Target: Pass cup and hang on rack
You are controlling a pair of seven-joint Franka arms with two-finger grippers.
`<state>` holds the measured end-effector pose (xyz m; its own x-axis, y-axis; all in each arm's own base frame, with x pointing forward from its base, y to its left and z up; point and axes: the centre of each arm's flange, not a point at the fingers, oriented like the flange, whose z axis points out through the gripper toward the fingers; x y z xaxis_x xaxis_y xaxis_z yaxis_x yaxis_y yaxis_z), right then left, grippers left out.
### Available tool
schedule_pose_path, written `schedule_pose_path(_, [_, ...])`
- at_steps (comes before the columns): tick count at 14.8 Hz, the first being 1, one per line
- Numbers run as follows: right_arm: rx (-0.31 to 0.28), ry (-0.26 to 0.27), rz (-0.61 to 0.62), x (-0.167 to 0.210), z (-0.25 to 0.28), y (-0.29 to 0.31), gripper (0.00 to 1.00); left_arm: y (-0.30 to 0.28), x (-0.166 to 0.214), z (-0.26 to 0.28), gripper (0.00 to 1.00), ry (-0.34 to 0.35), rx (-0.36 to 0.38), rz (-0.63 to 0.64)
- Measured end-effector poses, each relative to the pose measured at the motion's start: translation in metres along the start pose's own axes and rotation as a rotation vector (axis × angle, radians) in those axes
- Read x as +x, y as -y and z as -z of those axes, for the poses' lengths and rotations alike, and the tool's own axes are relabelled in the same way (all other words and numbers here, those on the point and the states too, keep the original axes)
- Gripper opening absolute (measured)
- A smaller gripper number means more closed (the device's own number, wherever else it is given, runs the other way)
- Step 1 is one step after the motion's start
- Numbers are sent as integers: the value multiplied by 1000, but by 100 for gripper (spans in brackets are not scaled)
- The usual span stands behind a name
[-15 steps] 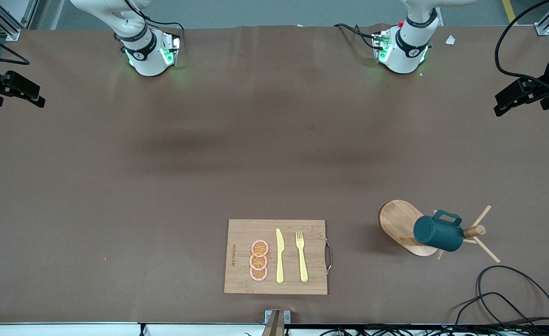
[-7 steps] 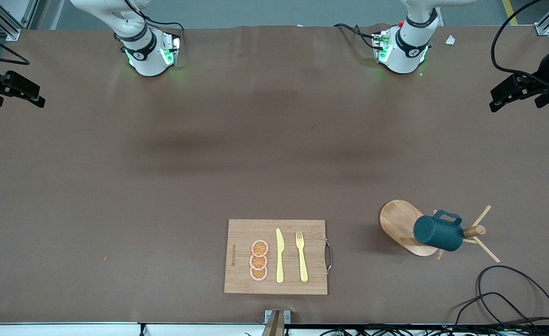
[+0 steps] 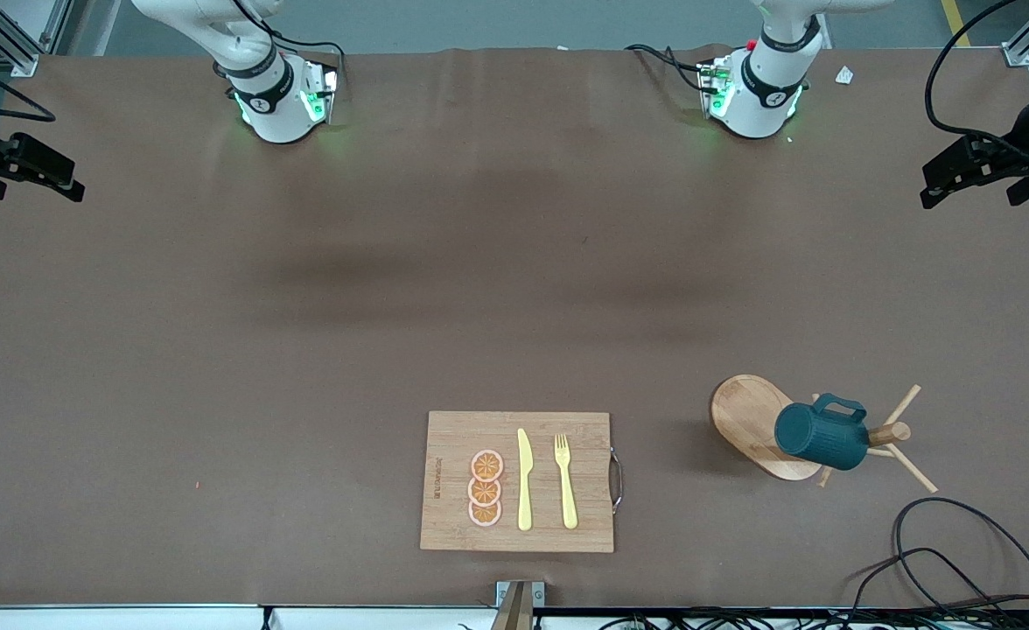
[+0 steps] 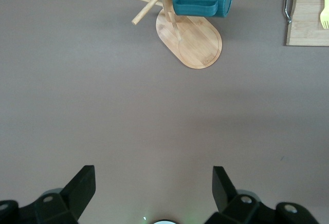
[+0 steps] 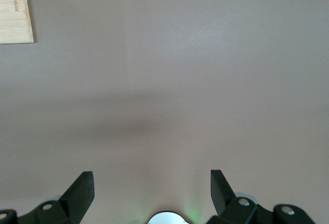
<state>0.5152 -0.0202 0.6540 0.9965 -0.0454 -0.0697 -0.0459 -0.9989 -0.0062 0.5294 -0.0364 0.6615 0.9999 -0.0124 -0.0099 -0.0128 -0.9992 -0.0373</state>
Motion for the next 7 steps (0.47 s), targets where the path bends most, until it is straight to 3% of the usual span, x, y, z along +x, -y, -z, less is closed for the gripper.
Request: schedule_pose_path(7, [0,0,0,0,0,0,100,-2,-4,-1,100,27,1,-58])
